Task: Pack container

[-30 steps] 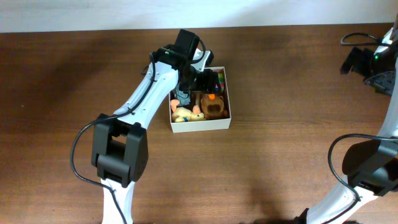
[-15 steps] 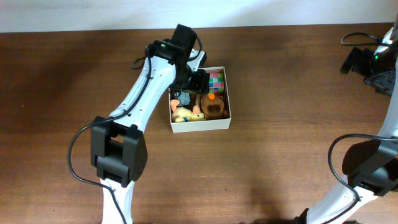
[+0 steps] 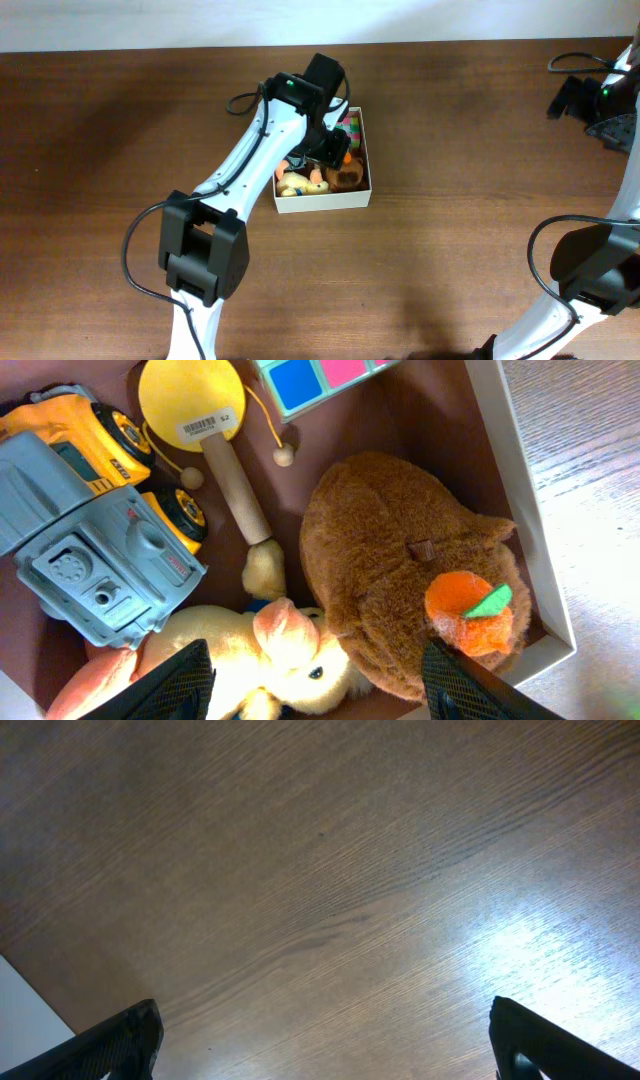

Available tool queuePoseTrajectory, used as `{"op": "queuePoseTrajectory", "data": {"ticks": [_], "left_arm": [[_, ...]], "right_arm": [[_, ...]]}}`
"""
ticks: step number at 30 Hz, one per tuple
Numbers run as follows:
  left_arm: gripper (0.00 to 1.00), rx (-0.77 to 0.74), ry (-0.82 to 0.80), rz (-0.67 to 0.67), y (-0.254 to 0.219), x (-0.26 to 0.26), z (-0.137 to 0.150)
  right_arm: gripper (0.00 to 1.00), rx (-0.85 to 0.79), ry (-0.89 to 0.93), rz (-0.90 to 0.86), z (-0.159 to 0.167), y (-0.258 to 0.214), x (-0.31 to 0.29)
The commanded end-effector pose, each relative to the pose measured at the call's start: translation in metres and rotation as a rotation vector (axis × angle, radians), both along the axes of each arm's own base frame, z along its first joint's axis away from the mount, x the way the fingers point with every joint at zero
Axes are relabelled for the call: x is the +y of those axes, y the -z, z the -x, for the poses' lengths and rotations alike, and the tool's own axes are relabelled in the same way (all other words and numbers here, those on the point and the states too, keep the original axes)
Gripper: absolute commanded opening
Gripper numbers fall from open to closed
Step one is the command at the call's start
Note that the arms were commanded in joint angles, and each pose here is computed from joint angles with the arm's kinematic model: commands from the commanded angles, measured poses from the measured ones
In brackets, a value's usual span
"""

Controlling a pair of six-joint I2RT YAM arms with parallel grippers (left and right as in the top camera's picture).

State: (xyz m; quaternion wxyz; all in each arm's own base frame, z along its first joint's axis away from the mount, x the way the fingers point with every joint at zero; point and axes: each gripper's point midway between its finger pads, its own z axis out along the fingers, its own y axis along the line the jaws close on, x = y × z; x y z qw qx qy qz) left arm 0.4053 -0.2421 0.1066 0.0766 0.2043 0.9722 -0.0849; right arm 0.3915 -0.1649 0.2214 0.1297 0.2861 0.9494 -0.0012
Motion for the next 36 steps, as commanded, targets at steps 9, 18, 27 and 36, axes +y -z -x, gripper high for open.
{"op": "queuePoseTrajectory", "data": {"ticks": [9, 18, 27, 36], "left_arm": [[0.68, -0.036, 0.007, -0.093, 0.010, 0.010, -0.009], [0.69, -0.028, 0.005, -0.097, 0.019, 0.008, -0.012], [0.69, -0.142, -0.062, -0.039, -0.063, 0.028, -0.030], [0.99, -0.199, -0.223, -0.034, -0.124, 0.088, -0.026]], "right_arm": [[0.99, -0.013, -0.011, 0.001, -0.002, -0.004, 0.003], [0.99, -0.013, -0.011, 0.001, -0.001, -0.004, 0.003], [0.99, -0.013, -0.011, 0.001, -0.002, -0.004, 0.003], [0.99, -0.013, -0.011, 0.001, -0.002, -0.004, 0.003]]}}
